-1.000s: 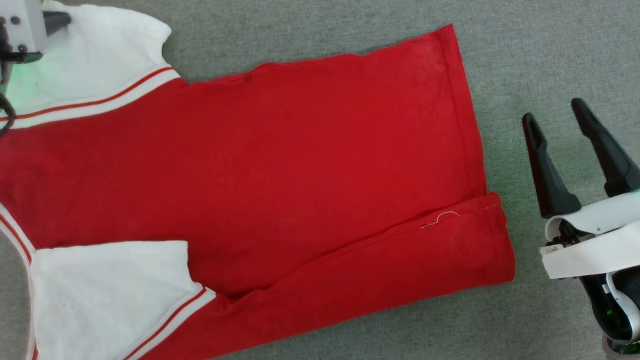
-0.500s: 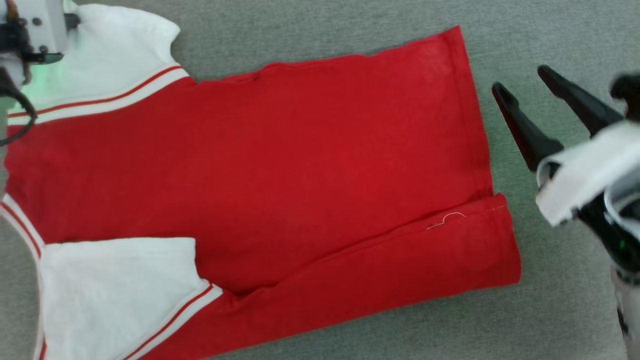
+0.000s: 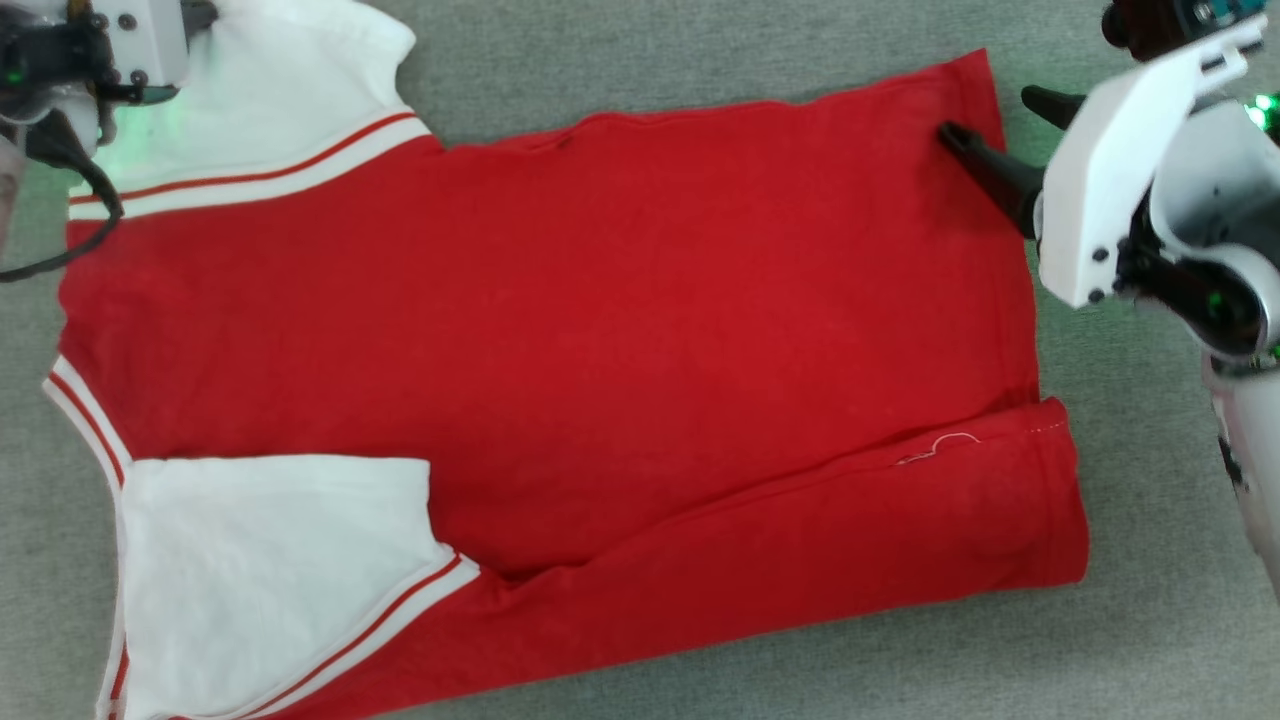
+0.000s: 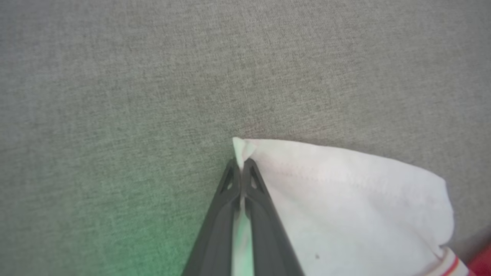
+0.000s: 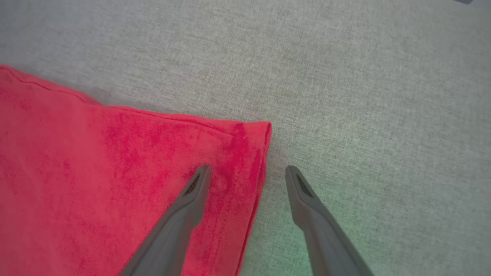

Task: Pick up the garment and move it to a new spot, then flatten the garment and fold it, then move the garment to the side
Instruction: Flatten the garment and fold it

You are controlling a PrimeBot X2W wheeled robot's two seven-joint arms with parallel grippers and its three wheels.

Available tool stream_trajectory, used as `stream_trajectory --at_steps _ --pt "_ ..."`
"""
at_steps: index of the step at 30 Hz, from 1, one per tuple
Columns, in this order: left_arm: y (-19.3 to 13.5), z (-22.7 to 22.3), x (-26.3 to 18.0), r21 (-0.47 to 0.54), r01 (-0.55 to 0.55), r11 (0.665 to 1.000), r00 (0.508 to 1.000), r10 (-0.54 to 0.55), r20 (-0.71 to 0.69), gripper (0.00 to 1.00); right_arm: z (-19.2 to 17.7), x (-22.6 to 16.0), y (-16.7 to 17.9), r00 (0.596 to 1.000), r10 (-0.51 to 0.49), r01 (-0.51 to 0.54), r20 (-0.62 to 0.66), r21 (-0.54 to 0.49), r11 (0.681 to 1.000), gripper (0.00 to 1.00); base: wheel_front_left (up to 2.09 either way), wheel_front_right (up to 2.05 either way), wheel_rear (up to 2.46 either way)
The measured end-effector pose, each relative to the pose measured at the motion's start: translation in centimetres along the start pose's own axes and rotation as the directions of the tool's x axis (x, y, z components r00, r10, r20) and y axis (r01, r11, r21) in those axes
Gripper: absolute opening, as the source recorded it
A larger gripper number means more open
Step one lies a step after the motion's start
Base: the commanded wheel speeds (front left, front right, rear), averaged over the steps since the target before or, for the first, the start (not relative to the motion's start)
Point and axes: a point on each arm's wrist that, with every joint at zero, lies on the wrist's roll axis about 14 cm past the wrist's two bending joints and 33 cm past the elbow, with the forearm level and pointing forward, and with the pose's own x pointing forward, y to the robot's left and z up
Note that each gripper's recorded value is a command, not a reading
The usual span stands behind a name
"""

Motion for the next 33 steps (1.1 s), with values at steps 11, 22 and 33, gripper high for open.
stream_trajectory --at_steps 11,22,33 --pt "0.0 0.0 -0.4 -0.019 0.011 1.000 1.000 -0.010 0.025 0.00 0.1 1.9 0.5 0.992 0.039 -0.040 -0.119 -0.008 0.999 0.00 0.00 0.00 0.00" --pt "-1.1 1.0 -3.4 -0.034 0.045 0.998 0.990 -0.040 0.138 0.00 2.1 0.1 1.3 0.997 0.071 -0.071 -0.008 -0.037 0.997 0.00 0.00 0.00 0.00" --pt "-1.9 2.0 -10.7 0.030 0.044 0.999 0.959 -0.050 0.279 0.00 2.5 -4.1 3.1 0.991 0.105 -0.098 0.082 -0.096 0.991 0.00 0.00 0.00 0.00"
